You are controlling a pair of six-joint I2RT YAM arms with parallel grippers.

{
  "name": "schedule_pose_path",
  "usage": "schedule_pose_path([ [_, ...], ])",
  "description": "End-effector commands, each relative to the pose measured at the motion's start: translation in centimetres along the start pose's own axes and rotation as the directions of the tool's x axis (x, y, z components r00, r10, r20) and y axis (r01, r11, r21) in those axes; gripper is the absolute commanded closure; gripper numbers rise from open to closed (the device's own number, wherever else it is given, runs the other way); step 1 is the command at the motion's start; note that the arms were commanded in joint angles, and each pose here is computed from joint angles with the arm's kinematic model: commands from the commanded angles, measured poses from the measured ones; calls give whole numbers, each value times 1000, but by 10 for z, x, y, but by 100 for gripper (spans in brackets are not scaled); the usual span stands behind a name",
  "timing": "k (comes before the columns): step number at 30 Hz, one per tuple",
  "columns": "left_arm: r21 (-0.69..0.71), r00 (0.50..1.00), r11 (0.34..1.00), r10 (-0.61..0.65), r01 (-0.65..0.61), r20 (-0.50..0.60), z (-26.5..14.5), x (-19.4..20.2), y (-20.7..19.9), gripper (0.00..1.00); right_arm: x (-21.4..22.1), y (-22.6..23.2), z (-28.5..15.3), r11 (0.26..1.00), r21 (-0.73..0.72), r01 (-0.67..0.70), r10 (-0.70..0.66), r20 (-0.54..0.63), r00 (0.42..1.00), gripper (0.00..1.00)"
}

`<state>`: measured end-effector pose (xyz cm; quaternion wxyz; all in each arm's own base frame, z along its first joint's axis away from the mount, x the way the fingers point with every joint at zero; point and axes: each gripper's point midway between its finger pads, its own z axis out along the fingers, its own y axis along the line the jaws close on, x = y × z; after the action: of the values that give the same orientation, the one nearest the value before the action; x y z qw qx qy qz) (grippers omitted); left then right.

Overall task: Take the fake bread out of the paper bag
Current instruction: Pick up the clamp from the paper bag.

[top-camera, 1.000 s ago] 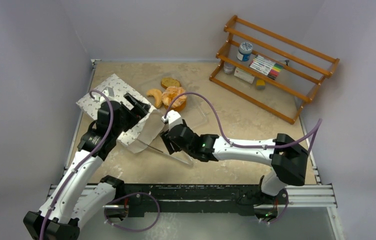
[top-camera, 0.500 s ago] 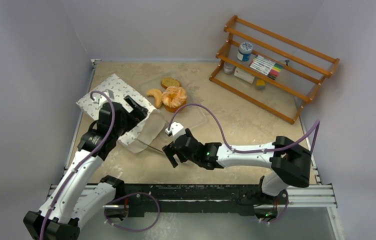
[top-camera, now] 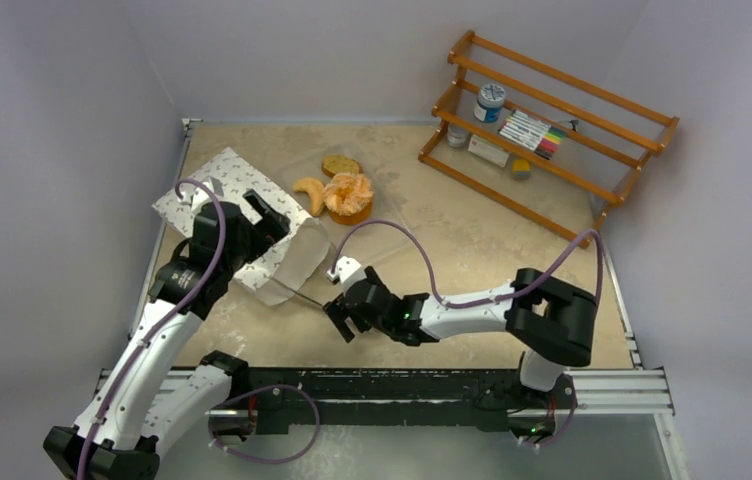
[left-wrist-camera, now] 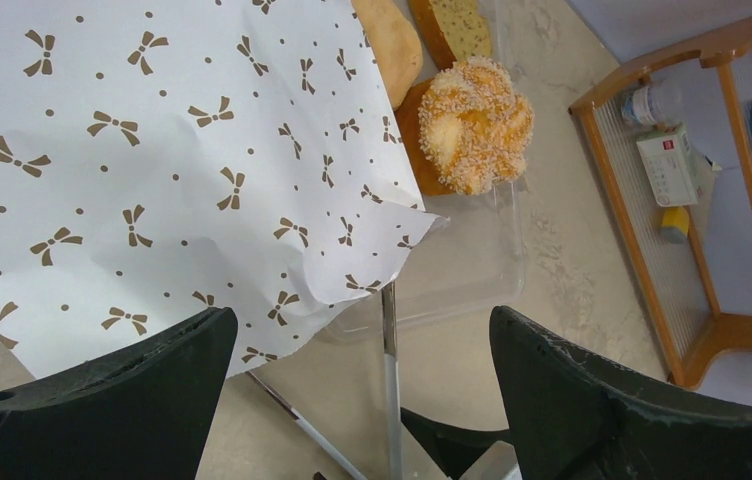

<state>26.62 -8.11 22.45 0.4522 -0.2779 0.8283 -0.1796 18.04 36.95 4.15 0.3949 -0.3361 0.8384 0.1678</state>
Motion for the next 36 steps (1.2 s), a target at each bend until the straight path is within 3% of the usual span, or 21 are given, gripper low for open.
schedule_pose_path([
  [1, 17, 999, 1000, 7, -8, 50, -11, -19, -9, 2, -5, 2, 12, 1000, 10, 23, -23, 51, 998, 9],
  [10, -13, 999, 1000, 26, -25, 47, -16, -21, -3, 2, 2, -4, 25, 998, 51, 35, -38, 54, 998, 12],
  [15, -32, 998, 999, 35, -34, 44, -16, -19, 1, 2, 7, -5, 28, 998, 54, 35, -37, 50, 998, 35],
  [19, -47, 998, 998, 35, -33, 57, -18, -21, 5, 2, 5, -6, 22, 998, 58, 14, -16, 50, 999, 44],
  [28, -101, 990, 995, 35, -21, 137, -27, -39, 14, 1, 3, -11, -7, 995, 89, -50, 51, -6, 999, 45],
  [36, -198, 956, 978, -6, 66, 293, -44, -75, 27, 1, 12, 4, -34, 995, 51, -88, 89, -16, 996, 47],
])
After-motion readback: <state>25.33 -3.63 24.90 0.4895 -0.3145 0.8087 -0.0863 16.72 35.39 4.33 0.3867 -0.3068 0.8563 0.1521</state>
